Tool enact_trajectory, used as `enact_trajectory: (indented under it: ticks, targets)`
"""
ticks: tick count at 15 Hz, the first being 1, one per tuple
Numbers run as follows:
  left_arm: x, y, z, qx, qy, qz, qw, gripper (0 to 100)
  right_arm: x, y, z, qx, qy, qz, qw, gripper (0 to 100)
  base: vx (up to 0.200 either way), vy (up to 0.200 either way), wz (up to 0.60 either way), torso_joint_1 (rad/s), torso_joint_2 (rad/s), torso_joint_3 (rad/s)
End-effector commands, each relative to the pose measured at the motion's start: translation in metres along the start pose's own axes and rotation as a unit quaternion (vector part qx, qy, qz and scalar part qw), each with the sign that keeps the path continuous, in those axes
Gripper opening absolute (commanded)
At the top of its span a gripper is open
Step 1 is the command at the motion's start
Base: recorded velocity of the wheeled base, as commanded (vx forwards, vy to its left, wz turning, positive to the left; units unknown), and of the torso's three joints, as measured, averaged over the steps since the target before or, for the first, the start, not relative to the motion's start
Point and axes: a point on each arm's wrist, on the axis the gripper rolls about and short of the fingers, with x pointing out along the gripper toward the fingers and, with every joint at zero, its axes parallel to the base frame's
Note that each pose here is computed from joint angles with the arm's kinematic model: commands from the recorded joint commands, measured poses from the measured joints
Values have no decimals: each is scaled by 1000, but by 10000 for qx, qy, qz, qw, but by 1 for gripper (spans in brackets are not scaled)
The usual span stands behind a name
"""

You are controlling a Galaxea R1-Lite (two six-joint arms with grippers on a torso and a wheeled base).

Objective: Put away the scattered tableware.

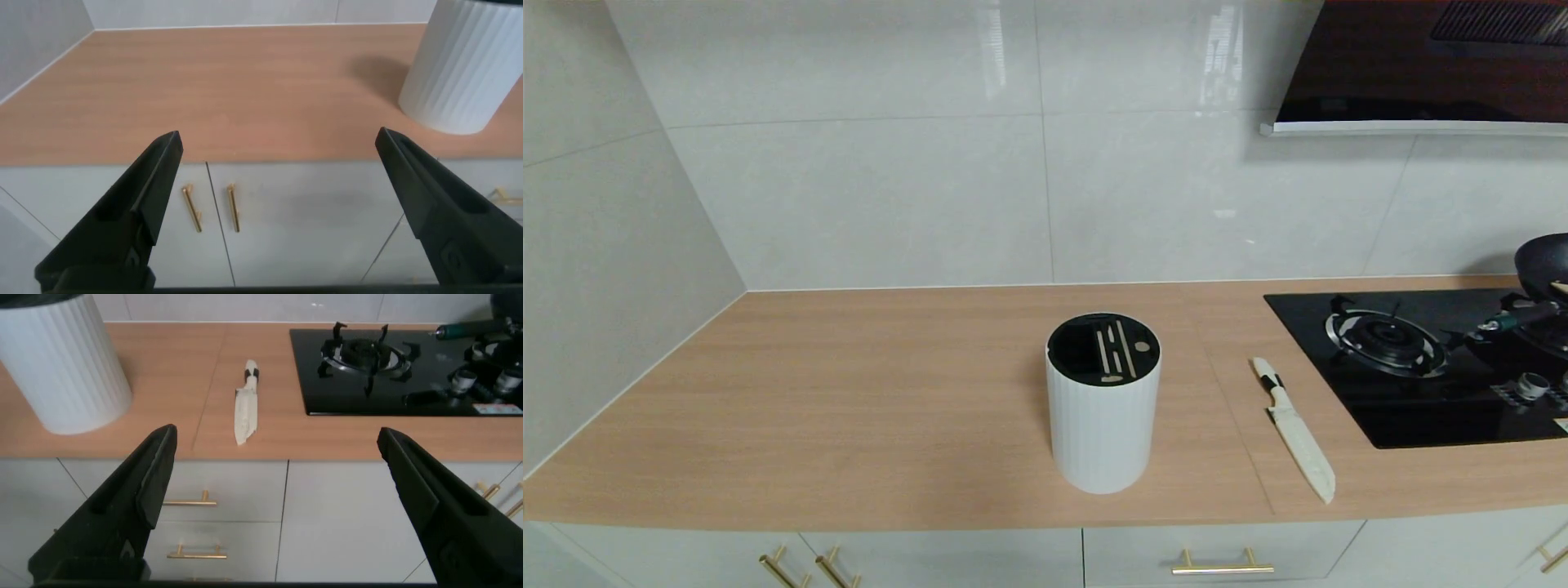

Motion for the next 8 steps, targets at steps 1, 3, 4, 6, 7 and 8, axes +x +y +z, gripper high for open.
enact_trajectory:
  ticks: [1,3,4,6,7,8]
  targets:
    - [0,0,0,-2,2,0,10000,100,0,0,0,-3,-1,2,10000,100,0,0,0,188,-373,-193]
    - [0,0,0,-2,2,0,10000,100,0,0,0,-3,-1,2,10000,100,0,0,0,171,-368,-193]
    - [0,0,0,-2,9,0,10000,100,0,0,0,-3,7,2,10000,100,0,0,0,178,-354,-183]
    - [0,0,0,5,9,7,10000,100,0,0,0,-3,-1,2,10000,100,0,0,0,168,-349,-173]
    - [0,0,0,-2,2,0,10000,100,0,0,0,-3,-1,2,10000,100,0,0,0,66,-173,-80]
    - [0,0,0,-2,9,0,10000,100,0,0,0,-11,7,2,10000,100,0,0,0,36,-71,-36]
